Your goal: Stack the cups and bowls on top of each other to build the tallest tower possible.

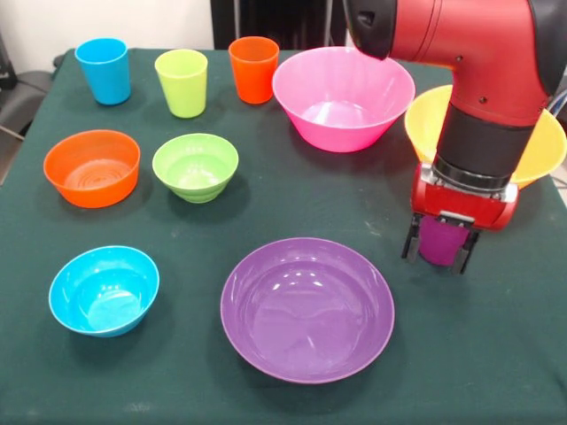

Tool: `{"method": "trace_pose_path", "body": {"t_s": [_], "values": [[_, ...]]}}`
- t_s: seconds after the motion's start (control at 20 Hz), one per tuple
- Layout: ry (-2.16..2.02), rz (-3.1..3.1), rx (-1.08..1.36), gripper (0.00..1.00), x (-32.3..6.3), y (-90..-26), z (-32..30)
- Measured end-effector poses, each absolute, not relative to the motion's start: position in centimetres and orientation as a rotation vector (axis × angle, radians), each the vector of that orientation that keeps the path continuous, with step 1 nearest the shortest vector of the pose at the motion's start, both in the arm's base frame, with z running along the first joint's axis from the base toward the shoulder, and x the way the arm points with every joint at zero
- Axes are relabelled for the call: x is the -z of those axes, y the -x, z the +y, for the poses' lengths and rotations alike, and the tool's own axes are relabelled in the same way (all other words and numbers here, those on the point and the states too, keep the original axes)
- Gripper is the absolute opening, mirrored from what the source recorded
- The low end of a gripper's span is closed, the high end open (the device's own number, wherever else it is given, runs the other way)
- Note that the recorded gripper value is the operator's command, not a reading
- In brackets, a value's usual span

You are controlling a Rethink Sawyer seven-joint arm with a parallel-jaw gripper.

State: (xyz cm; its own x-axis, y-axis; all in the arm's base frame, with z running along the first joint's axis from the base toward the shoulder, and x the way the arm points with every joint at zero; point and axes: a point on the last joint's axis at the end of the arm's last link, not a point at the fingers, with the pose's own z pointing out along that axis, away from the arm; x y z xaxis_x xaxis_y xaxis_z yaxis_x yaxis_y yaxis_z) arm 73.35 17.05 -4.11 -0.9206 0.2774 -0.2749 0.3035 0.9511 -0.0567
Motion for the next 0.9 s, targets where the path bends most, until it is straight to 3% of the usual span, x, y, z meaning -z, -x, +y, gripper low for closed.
{"method": "trace_pose_path", "body": {"t_s": [0.9], "values": [[-0.42, 2.825, 0.134, 1.0, 2.9, -73.4, 18.8]]}}
